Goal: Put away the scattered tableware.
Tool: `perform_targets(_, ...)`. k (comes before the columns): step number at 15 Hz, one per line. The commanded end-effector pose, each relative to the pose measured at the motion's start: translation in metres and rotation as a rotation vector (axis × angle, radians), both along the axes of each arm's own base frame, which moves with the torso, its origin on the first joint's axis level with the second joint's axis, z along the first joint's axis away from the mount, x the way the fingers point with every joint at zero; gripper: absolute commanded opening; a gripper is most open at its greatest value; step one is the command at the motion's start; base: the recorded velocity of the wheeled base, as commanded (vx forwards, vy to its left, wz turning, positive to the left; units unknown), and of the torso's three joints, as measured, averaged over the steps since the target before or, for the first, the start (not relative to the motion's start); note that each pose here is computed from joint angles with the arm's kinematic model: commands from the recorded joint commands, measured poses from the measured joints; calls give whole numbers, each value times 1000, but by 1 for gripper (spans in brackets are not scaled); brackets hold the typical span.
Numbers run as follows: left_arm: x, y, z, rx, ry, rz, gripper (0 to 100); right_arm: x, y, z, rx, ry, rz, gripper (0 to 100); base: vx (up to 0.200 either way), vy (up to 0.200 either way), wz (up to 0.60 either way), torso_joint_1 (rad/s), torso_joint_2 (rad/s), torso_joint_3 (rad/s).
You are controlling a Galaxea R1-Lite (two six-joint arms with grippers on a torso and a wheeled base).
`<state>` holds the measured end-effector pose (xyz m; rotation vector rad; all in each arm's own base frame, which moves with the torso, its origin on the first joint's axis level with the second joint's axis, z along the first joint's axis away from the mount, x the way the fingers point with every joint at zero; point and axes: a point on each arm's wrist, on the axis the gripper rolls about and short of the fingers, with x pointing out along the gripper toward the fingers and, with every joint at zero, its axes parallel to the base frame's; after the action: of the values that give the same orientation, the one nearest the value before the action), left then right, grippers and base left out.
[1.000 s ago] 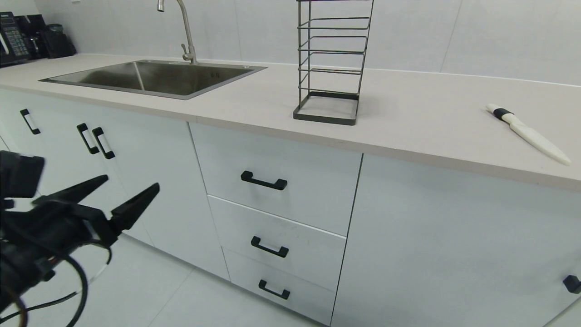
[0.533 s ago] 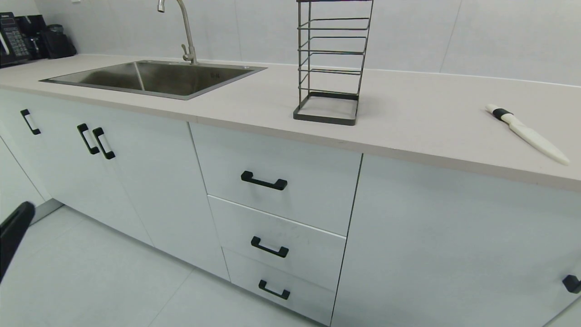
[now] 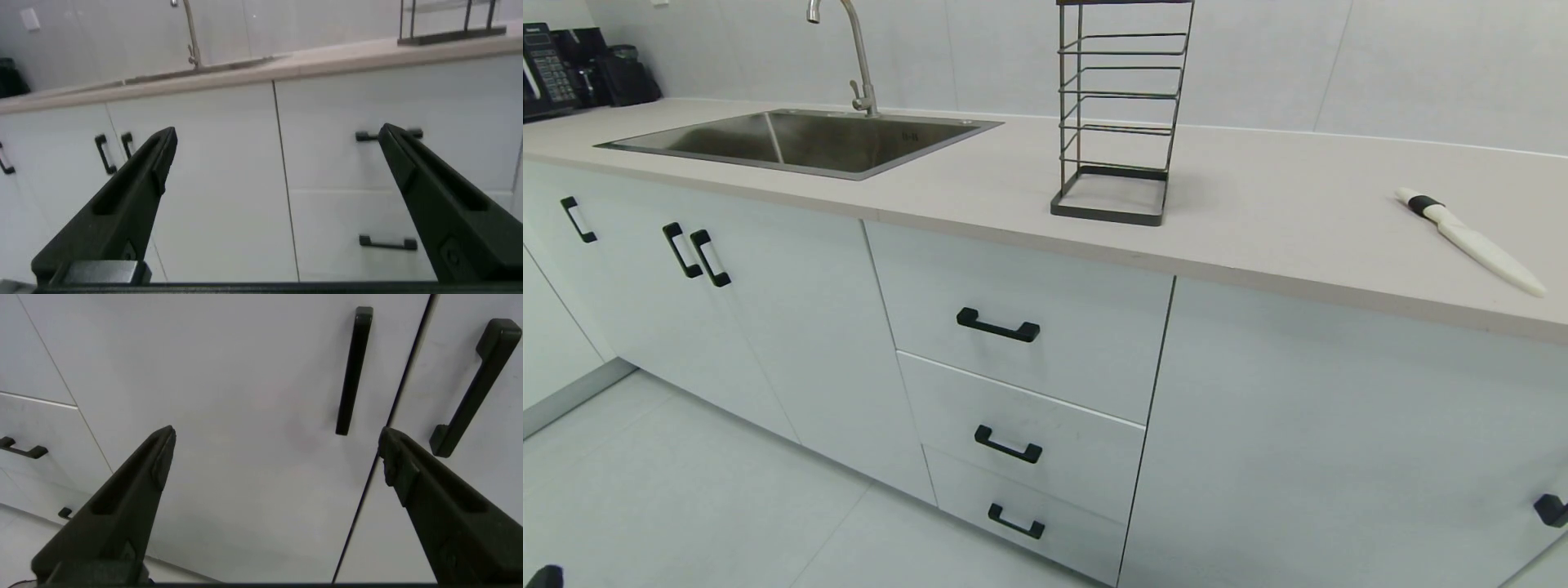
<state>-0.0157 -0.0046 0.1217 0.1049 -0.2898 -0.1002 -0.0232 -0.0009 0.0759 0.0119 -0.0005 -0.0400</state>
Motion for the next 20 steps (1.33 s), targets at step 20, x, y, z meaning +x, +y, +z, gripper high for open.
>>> perform_targets(20, -7, 4, -46, -93, 288, 89, 100, 0, 0, 0, -3, 3, 0, 100, 0, 0, -150, 1, 0, 1)
